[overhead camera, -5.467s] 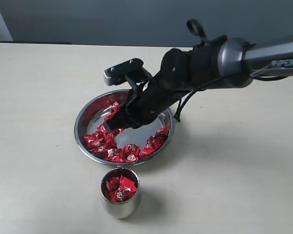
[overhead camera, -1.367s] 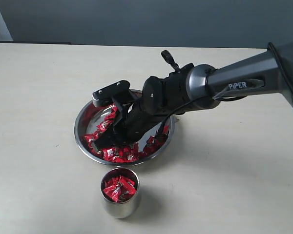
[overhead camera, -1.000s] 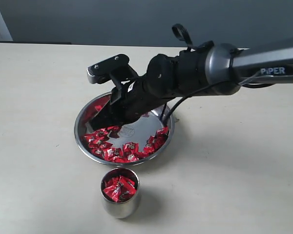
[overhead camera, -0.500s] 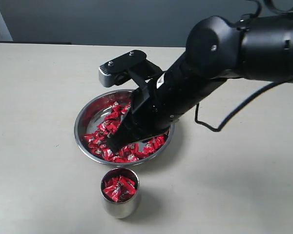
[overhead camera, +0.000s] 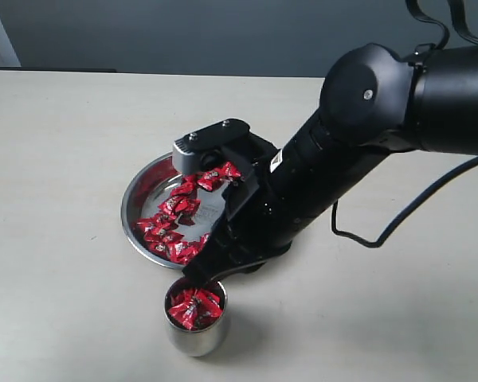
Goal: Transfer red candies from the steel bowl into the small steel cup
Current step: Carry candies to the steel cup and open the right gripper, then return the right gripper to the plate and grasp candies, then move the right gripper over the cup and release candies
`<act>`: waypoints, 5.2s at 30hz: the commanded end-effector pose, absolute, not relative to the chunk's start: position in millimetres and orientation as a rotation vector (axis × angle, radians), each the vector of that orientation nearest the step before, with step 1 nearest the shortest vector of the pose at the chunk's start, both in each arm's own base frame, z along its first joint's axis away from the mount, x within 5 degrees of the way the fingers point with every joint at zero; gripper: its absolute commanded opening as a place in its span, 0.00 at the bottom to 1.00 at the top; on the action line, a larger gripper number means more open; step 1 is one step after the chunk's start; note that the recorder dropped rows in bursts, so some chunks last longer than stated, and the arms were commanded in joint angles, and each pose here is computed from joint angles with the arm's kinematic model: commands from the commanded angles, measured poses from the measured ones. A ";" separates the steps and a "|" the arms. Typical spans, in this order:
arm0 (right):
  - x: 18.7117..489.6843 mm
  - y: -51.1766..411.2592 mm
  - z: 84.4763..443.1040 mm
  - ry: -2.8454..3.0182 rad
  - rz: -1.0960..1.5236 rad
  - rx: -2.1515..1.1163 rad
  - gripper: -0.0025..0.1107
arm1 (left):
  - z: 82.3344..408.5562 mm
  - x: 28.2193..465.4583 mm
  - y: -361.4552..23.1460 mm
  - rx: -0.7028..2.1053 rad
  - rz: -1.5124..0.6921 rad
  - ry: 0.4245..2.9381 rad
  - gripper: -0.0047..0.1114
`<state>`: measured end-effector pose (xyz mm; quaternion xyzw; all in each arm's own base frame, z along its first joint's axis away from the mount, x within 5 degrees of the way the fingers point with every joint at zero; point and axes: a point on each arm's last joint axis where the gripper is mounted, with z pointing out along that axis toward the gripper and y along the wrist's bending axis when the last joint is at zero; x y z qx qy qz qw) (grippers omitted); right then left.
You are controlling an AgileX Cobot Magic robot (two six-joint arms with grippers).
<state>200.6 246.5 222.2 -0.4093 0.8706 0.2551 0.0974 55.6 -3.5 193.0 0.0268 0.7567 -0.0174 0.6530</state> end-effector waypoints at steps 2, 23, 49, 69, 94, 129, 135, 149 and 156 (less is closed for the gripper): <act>195.4 249.6 218.6 2.584 0.830 -1.262 0.02 | 192.2 55.4 -3.6 0.058 -0.045 1.714 0.04; 190.3 270.1 176.1 2.654 0.762 -1.348 0.02 | 192.2 55.4 -3.6 0.058 -0.045 1.714 0.04; 187.0 268.8 177.6 2.675 0.778 -1.379 0.31 | 192.2 55.4 -3.6 0.058 -0.045 1.714 0.04; 199.8 266.9 205.9 2.450 0.678 -1.296 0.31 | 192.2 55.4 -3.6 0.058 -0.045 1.714 0.04; 296.7 257.0 139.9 2.456 0.432 -1.015 0.43 | 192.2 55.4 -3.6 0.058 -0.045 1.714 0.04; 294.5 266.7 107.4 2.637 0.540 -0.979 0.36 | 192.2 55.4 -3.6 0.058 -0.045 1.714 0.04; 296.7 267.0 107.9 2.618 0.530 -0.964 0.02 | 192.2 55.4 -3.6 0.058 -0.045 1.714 0.04; 283.8 263.1 181.4 2.504 0.628 -0.993 0.02 | 192.2 55.4 -3.6 0.058 -0.045 1.714 0.04; 269.7 256.0 223.9 2.436 0.681 -1.024 0.02 | 192.2 55.4 -3.6 0.058 -0.045 1.714 0.04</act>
